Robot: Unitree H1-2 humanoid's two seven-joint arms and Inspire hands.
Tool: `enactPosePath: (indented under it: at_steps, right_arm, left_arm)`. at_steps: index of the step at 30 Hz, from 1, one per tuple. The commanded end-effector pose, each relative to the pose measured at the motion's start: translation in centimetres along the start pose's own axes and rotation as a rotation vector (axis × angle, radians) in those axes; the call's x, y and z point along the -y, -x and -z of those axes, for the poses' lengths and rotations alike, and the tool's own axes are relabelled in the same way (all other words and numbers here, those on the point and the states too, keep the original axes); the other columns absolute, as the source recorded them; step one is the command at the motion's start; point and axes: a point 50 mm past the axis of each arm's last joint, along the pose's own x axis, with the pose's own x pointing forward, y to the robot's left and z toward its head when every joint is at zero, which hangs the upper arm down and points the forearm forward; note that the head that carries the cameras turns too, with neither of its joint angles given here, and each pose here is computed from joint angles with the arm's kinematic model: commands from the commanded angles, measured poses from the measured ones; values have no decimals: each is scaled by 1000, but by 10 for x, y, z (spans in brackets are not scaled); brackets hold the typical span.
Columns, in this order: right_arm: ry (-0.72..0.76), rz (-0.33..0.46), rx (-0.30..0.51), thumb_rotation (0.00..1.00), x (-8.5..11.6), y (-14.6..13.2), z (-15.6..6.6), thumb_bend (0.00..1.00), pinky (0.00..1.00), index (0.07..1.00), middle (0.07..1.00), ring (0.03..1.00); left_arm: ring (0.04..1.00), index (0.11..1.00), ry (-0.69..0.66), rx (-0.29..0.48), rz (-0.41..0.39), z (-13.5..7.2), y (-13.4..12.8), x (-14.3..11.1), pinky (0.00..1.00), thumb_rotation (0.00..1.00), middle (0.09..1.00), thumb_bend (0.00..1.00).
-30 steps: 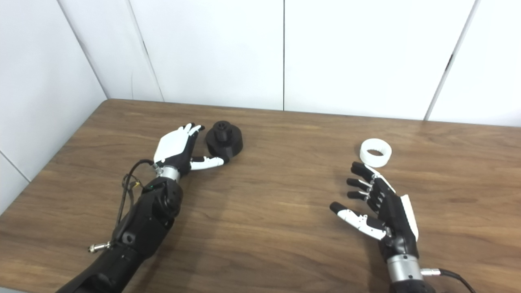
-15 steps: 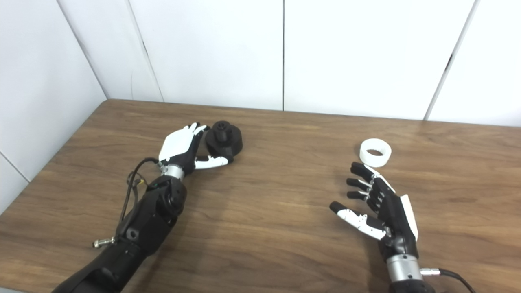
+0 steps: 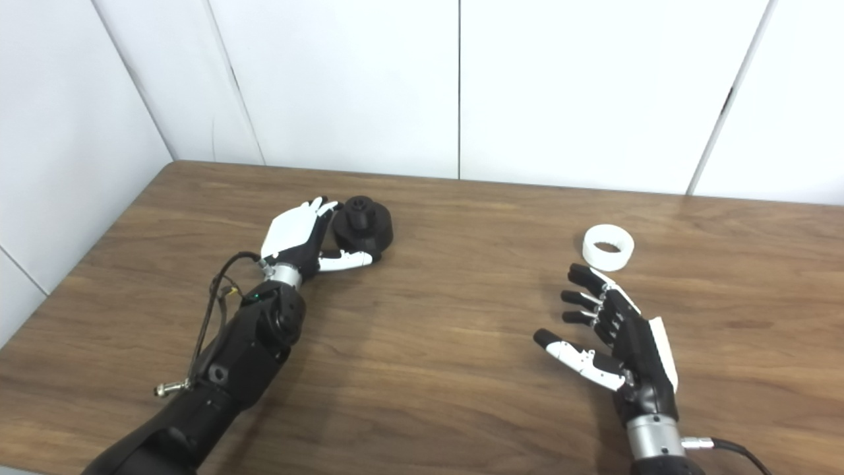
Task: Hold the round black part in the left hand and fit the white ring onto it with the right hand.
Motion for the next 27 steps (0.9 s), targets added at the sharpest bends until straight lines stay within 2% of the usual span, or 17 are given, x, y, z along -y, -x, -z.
enactPosePath:
  at_steps: [1,10,12,15,19,27]
  right_arm:
    - [-15,-2,58,124,-1,-4,-12,690,642,795,823,750]
    - [-5,4,57,140,1,-5,-14,693,624,792,822,742]
    - [3,6,57,145,1,-5,-14,697,620,791,821,738]
    - [6,8,55,158,1,-4,-15,695,617,790,822,738]
    - [9,9,52,149,1,-3,-15,691,631,795,822,738]
    - [13,8,51,163,2,-2,-15,691,628,797,824,735]
  left_arm:
    - [1000,885,4,60,-95,-18,-18,-30,939,670,1000,1000]
    - [1000,872,22,58,-89,-20,-21,-27,938,648,1000,1000]
    - [1000,855,62,67,-96,-20,-21,-27,955,616,1000,1000]
    - [1000,801,138,83,-107,-20,-21,-26,941,506,1000,946]
    - [995,758,192,104,-121,-20,-23,-24,892,392,989,910]
    - [988,724,221,109,-132,-20,-24,-19,910,347,979,882]
